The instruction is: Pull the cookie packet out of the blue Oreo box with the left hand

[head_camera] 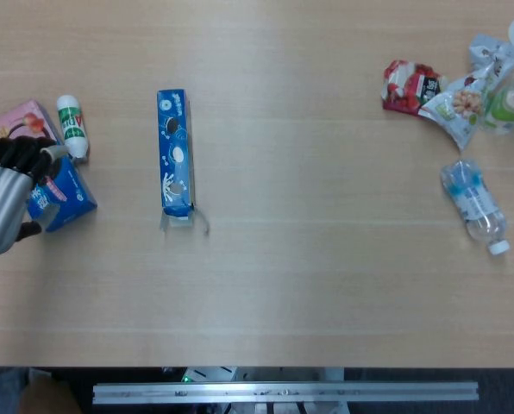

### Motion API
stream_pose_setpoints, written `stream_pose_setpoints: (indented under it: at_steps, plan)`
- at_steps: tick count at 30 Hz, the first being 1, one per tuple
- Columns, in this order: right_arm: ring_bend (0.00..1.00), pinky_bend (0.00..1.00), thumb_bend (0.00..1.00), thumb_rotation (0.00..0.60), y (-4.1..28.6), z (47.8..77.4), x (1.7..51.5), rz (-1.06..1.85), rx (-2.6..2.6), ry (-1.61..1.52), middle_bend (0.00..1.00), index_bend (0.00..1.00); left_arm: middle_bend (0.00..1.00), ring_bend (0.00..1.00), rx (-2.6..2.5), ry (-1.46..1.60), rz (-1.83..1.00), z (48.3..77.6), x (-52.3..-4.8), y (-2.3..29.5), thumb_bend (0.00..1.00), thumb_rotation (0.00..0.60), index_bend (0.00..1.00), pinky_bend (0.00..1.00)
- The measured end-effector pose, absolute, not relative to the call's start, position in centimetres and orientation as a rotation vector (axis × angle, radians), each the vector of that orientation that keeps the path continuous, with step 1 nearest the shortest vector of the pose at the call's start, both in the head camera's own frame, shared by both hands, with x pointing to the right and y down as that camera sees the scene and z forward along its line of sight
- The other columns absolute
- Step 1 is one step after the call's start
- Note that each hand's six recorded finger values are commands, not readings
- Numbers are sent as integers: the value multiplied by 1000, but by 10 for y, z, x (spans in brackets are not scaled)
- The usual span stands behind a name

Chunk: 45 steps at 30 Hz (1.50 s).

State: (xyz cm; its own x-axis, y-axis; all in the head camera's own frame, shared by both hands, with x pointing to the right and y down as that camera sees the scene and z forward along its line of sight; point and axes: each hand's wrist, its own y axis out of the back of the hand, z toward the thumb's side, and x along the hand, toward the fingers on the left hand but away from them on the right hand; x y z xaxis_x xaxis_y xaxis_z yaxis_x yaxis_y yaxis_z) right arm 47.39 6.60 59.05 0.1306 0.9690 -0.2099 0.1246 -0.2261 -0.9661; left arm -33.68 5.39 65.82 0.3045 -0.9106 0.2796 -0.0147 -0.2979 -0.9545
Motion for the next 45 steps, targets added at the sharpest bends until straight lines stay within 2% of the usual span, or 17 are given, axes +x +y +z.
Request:
stream_pose_setpoints:
  at_steps: [6,21,34,45]
  plan:
    - [398,430,355,600,67,590,470,1202,-1534,-1106,427,414,187,199,-1674,695,-1060,680,-304,42,262,600,160,214]
    - [398,430,355,600,73,588,469,1182,-1542,-1119,427,414,50,79,-1690,308,-899,730,-250,33,262,600,46,167]
    - [398,430,355,600,79,582,478,1184,-1525,-1150,427,414,34,64,-1578,114,-836,768,-231,10,262,600,38,154]
    - [398,430,355,600,82,580,484,1200,-1510,-1166,427,414,33,63,-1540,29,-820,783,-219,-4,262,600,38,154]
